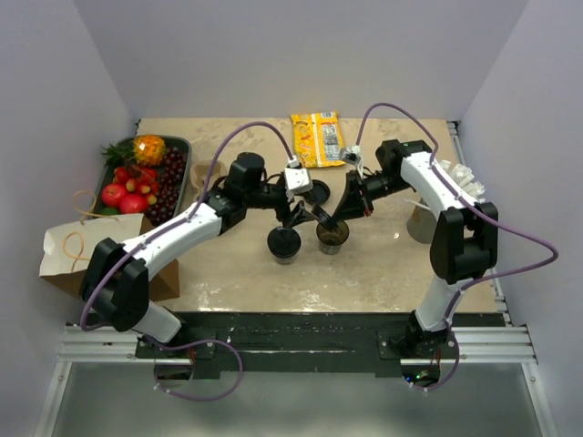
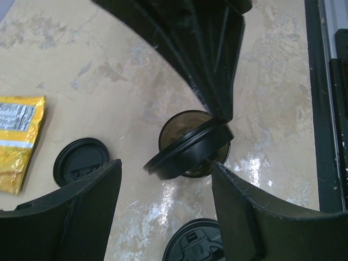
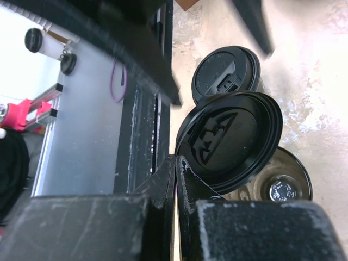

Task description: Pack the takeout coffee

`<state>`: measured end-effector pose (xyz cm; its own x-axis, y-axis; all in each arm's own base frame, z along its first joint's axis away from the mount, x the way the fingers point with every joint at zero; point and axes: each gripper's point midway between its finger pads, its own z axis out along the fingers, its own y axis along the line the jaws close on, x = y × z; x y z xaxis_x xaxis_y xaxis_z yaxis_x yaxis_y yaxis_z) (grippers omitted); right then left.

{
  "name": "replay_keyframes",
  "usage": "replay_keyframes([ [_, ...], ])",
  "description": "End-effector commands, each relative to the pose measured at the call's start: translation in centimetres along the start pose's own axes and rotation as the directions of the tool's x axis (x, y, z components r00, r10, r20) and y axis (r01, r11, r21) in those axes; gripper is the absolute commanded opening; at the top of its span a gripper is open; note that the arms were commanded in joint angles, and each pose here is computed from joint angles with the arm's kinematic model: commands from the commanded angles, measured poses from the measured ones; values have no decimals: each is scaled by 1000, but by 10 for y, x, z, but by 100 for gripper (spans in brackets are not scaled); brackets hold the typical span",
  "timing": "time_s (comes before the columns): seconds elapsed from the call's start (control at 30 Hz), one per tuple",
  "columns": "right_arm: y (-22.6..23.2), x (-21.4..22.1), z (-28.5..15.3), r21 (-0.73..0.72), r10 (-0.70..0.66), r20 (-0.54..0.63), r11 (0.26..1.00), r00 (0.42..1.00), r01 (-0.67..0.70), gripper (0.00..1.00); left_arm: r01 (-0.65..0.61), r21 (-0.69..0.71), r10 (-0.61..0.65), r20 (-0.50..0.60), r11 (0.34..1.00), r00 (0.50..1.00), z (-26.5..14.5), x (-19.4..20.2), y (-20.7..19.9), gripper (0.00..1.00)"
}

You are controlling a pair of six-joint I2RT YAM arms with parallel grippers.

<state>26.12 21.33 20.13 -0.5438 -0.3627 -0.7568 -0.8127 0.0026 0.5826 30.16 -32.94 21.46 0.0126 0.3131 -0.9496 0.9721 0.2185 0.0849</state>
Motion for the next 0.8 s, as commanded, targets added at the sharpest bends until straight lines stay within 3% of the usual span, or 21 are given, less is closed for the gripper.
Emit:
replay_keyframes([
  [0.0,14,-3,1,-54,100,47,994,994,-97,0,-120,42,118,49,992,992,17,-22,-8,72],
  [0.23,0,16,4,-47,197,5,979,980,-197,0,-161,48,160,37,986,986,30,-16,-12,72],
  [0.77,-20,23,-4,-40,331,27,943,943,-330,0,-160,84,158,32,984,987,51,-4,-10,72],
])
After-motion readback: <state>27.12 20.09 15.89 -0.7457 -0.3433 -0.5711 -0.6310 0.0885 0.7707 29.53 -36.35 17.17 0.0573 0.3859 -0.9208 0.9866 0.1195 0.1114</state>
